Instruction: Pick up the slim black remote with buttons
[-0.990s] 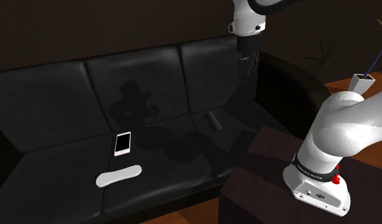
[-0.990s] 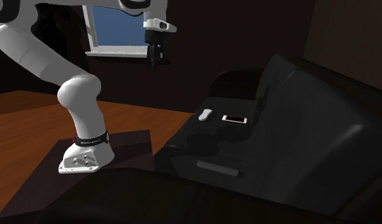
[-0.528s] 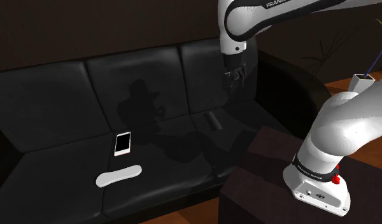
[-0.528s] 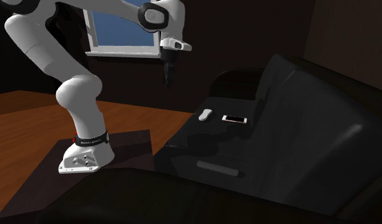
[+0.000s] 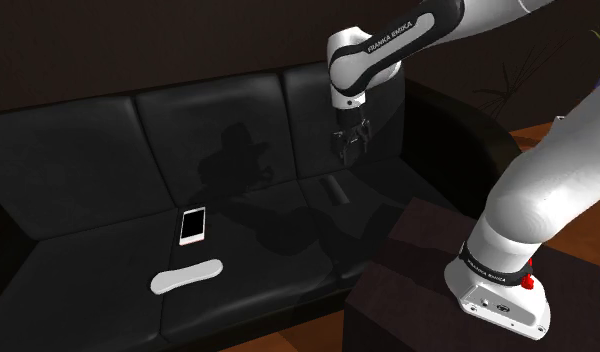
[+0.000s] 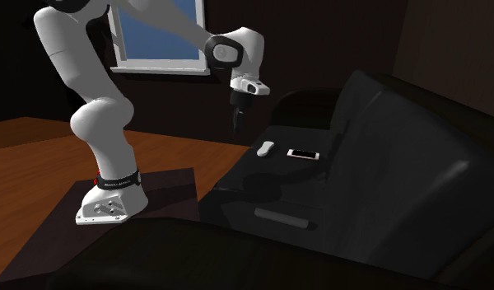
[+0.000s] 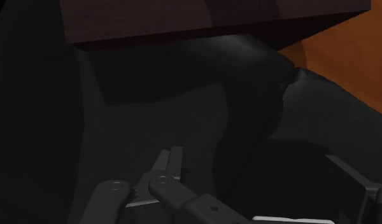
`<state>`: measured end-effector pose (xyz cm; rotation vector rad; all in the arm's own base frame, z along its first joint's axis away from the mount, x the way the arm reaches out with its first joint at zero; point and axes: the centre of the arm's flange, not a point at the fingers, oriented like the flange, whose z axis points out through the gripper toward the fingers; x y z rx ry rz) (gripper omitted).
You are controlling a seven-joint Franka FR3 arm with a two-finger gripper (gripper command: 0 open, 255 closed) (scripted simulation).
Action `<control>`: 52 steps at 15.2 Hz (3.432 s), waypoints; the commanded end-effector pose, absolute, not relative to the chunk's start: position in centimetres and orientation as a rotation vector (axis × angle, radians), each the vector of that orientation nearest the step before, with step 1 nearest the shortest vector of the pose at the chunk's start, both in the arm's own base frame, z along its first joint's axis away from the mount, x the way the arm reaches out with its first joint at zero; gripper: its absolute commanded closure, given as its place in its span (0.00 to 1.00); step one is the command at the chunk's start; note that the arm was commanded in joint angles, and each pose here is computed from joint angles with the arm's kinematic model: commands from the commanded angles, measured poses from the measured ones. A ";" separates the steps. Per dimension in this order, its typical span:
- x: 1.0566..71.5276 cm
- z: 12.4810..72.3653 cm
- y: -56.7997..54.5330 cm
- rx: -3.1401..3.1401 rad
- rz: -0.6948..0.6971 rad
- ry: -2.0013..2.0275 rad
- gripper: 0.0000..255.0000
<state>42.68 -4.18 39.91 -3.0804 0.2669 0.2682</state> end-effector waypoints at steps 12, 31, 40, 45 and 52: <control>50.9 26.2 -11.7 -2.970 0.309 0.654 0.00; 55.4 11.7 -18.2 -2.857 0.335 0.926 0.00; 55.4 12.0 -18.2 -2.857 0.336 0.926 1.00; 55.4 13.8 -18.2 -2.857 0.335 0.926 1.00; 55.4 17.5 -18.2 -2.857 0.335 0.926 1.00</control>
